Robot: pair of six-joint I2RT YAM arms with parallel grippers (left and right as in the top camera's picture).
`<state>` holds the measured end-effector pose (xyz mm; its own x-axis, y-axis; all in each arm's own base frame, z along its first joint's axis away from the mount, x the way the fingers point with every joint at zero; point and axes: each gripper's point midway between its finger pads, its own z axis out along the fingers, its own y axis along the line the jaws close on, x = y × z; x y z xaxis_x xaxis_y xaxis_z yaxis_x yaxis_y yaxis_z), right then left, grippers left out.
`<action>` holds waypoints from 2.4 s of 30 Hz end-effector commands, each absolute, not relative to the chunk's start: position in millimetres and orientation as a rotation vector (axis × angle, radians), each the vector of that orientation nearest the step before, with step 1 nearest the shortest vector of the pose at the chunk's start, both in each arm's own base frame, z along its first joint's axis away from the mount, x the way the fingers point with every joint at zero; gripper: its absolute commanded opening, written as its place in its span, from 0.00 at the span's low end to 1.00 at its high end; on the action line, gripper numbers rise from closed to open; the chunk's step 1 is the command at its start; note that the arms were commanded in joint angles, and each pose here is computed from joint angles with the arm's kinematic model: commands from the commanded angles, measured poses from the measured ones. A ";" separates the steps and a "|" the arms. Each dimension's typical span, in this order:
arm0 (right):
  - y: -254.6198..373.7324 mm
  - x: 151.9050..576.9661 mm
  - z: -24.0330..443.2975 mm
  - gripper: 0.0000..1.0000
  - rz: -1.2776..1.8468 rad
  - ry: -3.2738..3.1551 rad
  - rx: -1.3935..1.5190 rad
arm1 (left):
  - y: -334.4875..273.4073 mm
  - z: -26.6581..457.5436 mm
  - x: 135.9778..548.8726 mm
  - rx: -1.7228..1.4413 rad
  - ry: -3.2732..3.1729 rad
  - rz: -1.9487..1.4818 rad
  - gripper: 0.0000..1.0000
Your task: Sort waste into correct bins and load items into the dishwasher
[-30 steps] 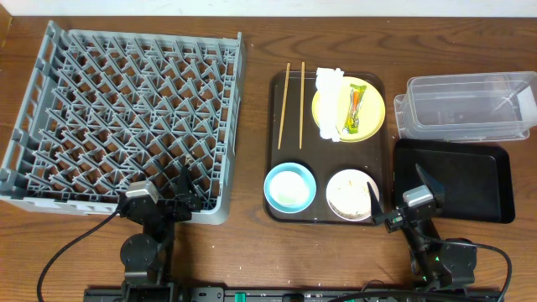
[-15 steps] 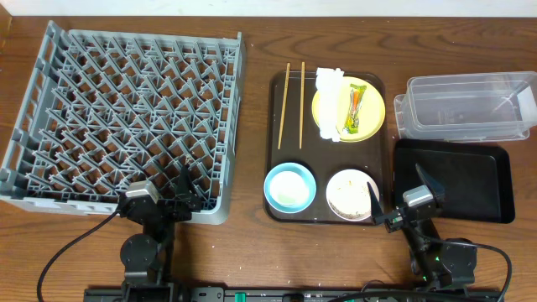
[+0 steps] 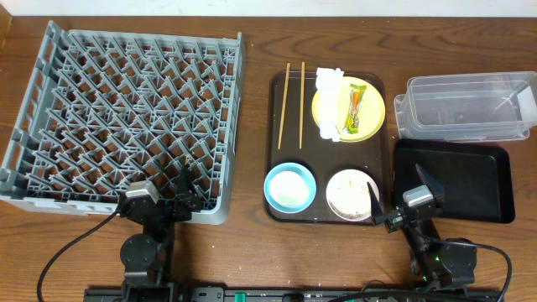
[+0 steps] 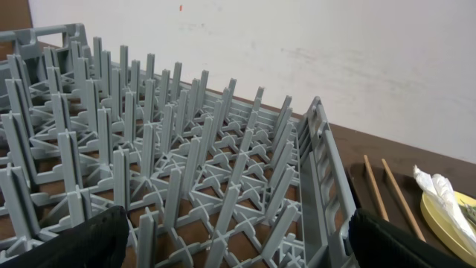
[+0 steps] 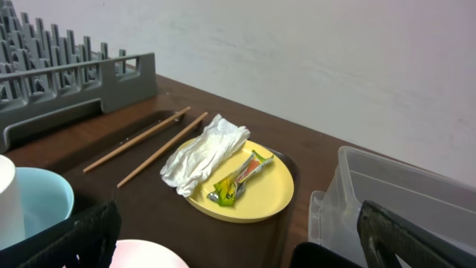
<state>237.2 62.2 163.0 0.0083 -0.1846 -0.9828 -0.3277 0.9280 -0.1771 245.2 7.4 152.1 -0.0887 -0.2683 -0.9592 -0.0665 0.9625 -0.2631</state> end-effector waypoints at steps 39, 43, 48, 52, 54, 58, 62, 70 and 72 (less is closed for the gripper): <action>46.3 222.7 286.2 0.99 0.108 1.336 -0.238 | 0.1 265.2 233.6 -0.196 1.357 -0.247 0.96; 47.5 233.9 316.5 0.99 0.133 1.444 -0.229 | 0.1 303.4 235.6 -0.204 1.415 -0.244 0.96; 71.5 271.7 333.0 0.99 0.249 1.687 -0.326 | -8.4 338.9 259.2 -0.189 1.575 -0.273 0.96; 87.4 303.5 313.6 0.99 0.300 1.987 -0.470 | -29.8 344.5 283.3 -0.133 1.792 -0.376 0.96; 87.8 316.3 299.1 0.99 0.325 2.151 -0.466 | -38.5 342.2 291.5 -0.120 1.895 -0.426 0.96; 95.2 338.0 273.7 0.99 0.395 2.422 -0.475 | -43.0 329.4 307.6 -0.142 2.056 -0.458 0.96; 126.8 351.3 266.3 0.99 0.642 2.510 -0.514 | -43.0 309.4 318.5 -0.164 2.138 -0.460 0.96; 153.5 398.1 240.7 0.99 0.816 2.522 -0.346 | -42.9 298.6 321.4 -0.175 2.178 -0.460 0.96; 145.1 412.9 217.8 0.86 0.656 2.594 -0.231 | -42.9 298.7 321.4 -0.175 2.178 -0.460 0.96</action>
<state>401.9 142.0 231.8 -0.8409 -0.1338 -0.5244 -0.3954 0.8134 0.4266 321.8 -42.2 287.2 -0.6221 -0.2754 -0.7329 0.0286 0.9275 -0.3728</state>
